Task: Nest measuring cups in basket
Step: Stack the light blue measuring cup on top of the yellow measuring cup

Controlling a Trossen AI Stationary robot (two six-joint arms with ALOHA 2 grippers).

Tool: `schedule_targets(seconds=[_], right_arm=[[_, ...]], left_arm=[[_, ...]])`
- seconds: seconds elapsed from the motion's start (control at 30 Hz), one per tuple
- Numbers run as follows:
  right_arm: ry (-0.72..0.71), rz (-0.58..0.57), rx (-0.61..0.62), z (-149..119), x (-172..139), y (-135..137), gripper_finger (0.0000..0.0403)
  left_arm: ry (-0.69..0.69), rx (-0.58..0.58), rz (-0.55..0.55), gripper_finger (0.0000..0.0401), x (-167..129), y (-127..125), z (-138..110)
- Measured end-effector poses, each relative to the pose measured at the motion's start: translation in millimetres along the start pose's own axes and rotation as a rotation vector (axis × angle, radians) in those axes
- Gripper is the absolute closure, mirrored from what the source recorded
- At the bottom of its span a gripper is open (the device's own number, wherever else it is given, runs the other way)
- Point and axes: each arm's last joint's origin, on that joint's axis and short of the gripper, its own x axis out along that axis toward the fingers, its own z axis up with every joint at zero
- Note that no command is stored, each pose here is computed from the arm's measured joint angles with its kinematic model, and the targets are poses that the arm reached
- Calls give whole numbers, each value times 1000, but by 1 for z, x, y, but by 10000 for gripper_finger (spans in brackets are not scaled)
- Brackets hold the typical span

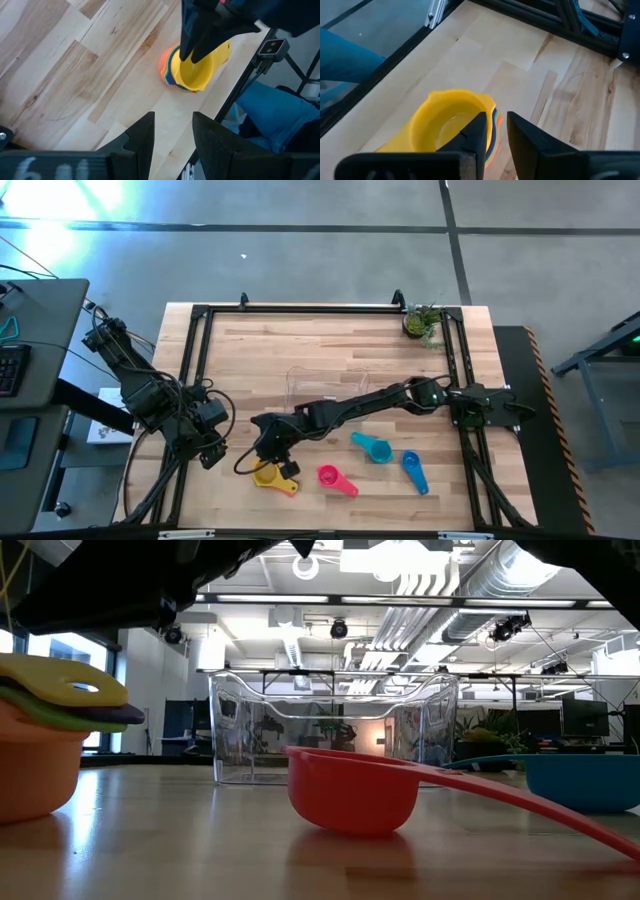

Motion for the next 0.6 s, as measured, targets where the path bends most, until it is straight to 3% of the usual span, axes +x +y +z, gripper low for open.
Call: schedule_targets(seconds=[0.23,0.43,0.6], right_arm=[[48,20,26,19,-22,1,334],[86,55,39,8,-10,15,334],[71,11,67,3,-2,18,334]], left_arm=[[-20,5,5,279,1,-1,-1],[-27,49,6,279,1,-1,-2],[-27,63,7,279,1,-1,-2]])
